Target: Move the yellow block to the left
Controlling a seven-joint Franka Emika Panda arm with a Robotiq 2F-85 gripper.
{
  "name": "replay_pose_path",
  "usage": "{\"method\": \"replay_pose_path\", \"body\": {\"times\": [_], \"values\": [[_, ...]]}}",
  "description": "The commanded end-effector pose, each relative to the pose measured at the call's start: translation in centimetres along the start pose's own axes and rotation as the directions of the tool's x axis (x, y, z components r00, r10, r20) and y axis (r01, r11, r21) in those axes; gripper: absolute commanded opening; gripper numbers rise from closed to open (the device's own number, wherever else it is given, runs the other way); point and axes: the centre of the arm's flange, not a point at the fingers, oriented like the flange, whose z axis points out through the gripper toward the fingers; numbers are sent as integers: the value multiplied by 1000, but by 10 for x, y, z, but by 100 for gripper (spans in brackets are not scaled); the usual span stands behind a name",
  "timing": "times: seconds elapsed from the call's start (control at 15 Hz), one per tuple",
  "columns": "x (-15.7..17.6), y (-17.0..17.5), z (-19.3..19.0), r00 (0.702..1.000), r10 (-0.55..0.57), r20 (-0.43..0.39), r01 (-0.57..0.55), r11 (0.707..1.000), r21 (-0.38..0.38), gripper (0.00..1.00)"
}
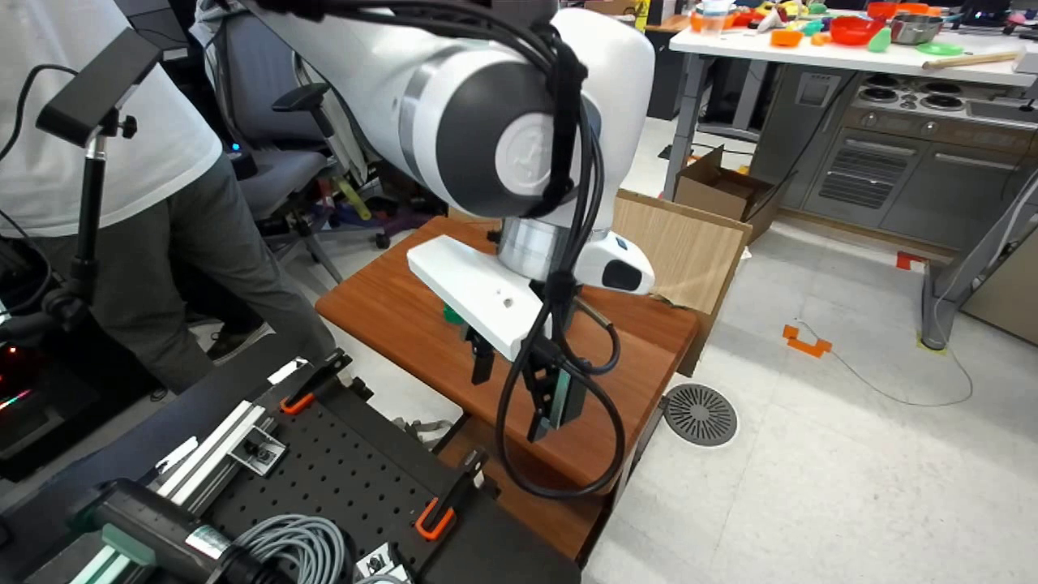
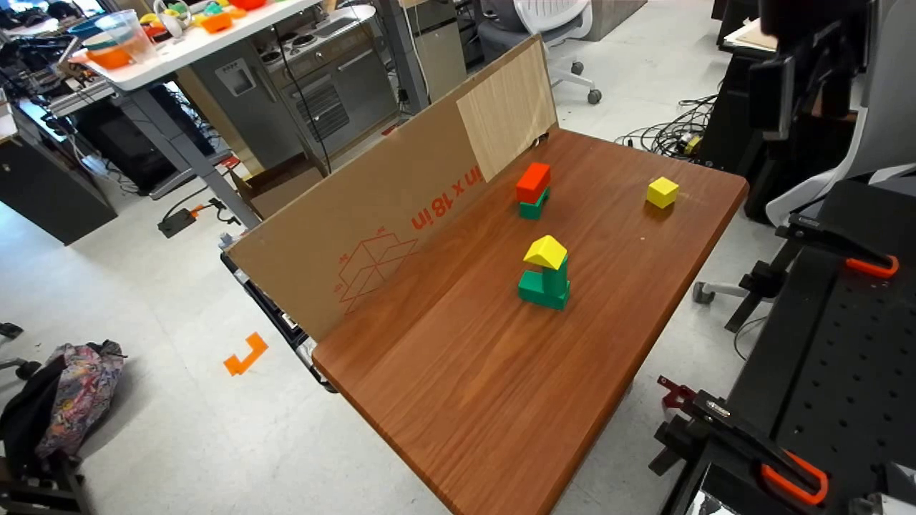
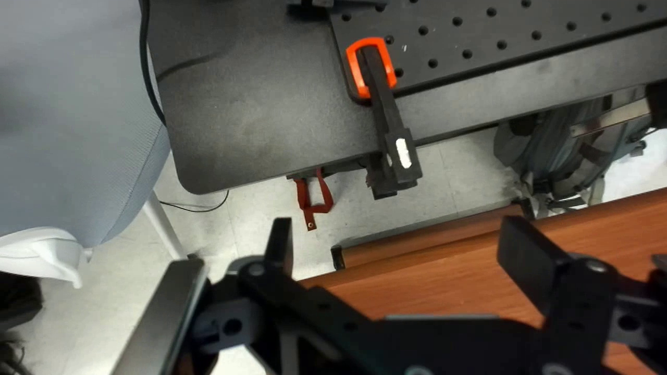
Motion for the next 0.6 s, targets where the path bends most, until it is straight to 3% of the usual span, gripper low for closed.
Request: {"method": "replay_pose_path", "body": {"times": [0.0,0.53], "values": [[52,-2,29,997,70,-18,-71,995,-66,100],[115,-13,71,986,165,-17,-166,981,-105,100]]}}
